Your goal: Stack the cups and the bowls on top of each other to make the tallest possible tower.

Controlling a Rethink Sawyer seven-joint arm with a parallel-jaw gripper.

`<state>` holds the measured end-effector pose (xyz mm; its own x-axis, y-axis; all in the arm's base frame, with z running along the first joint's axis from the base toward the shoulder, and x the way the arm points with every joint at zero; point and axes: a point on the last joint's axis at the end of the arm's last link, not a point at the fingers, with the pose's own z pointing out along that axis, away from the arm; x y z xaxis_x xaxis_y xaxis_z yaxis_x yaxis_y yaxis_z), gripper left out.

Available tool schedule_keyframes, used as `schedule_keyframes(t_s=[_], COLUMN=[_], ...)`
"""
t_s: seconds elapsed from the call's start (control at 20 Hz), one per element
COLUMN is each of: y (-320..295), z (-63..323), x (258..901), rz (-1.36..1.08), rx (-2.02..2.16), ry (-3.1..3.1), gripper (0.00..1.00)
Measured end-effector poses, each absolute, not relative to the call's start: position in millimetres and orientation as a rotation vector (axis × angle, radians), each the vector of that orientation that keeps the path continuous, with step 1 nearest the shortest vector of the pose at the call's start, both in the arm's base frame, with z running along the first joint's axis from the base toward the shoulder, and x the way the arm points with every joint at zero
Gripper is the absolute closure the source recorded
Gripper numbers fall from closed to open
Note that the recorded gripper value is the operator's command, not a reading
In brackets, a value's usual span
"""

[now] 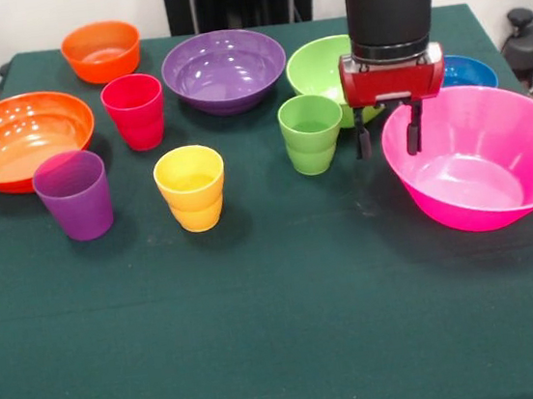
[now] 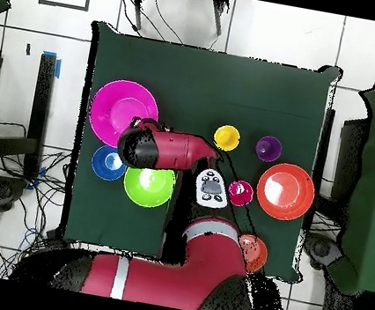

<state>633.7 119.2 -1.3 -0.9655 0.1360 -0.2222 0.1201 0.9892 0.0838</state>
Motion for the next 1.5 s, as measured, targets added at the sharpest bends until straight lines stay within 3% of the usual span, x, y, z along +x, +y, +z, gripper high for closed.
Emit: schedule_keyframes(t_s=[0.5, 1.5], y=[120, 120], z=[-25, -22], x=[619, 621], rz=[0.106, 0.104], rx=[0.197, 0.197], ry=[2.95, 2.943], gripper=[0.0, 0.0])
